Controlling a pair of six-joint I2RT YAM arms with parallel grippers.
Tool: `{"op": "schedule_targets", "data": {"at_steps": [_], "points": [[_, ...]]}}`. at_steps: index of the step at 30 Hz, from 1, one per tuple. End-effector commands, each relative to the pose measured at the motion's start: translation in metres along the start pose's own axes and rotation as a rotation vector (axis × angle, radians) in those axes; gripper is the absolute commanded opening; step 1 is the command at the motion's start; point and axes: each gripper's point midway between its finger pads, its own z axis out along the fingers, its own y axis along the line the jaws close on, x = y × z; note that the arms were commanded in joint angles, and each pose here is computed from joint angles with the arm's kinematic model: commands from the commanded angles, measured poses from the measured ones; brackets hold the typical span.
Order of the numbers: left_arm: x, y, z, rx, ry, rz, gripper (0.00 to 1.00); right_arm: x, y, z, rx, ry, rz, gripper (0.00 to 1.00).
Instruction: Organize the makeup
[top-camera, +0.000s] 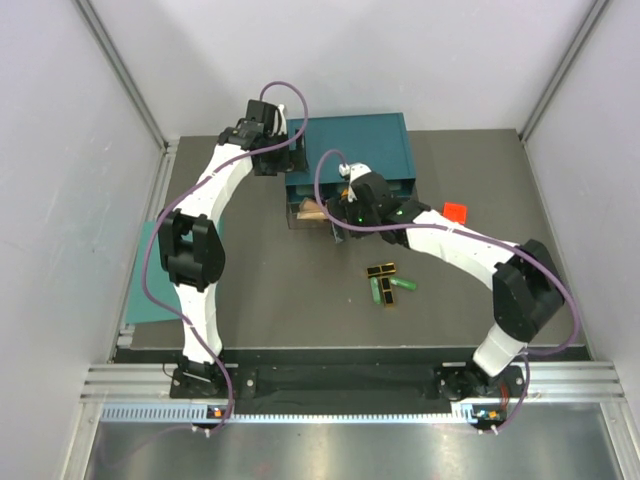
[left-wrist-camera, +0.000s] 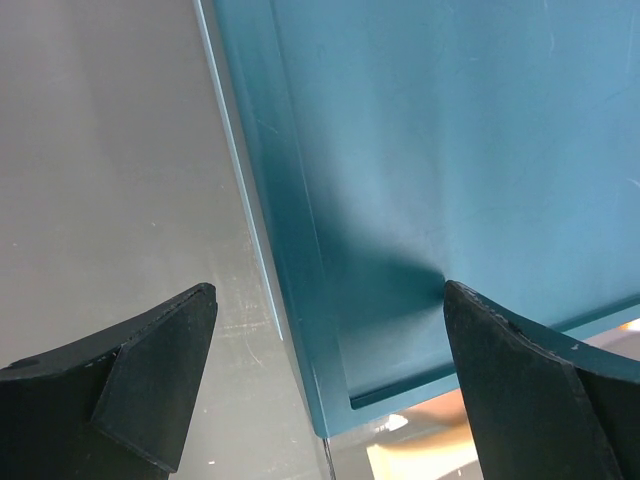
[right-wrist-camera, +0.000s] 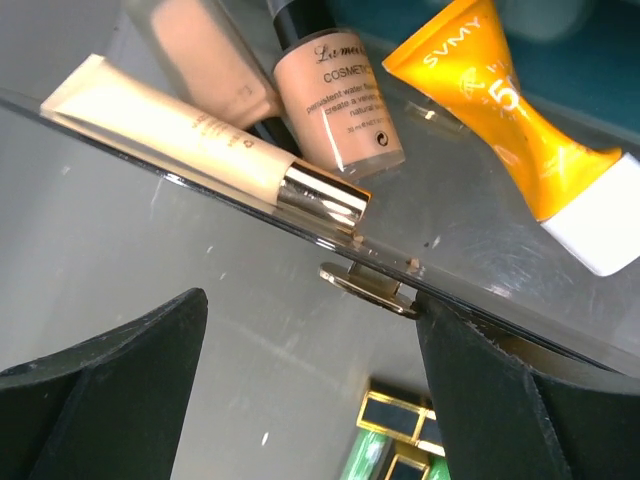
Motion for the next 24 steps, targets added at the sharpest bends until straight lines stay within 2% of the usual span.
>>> {"op": "schedule_targets", "data": {"at_steps": [1, 15, 24], "points": [[-0.005, -0.001, -0.003, 0.012, -0.006, -0.004, 0.99, -0.061, 0.003, 0.008, 0.012, -0.158, -0.026, 0.84], [0.01, 0.004, 0.003, 0.005, 0.044, 0.012, 0.99, -0.105, -0.03, 0.046, 0.089, -0.201, -0.013, 0.84], [0.013, 0.008, 0.001, -0.01, 0.048, 0.033, 0.99, -0.102, -0.034, 0.051, 0.092, -0.186, 0.006, 0.84]]}}
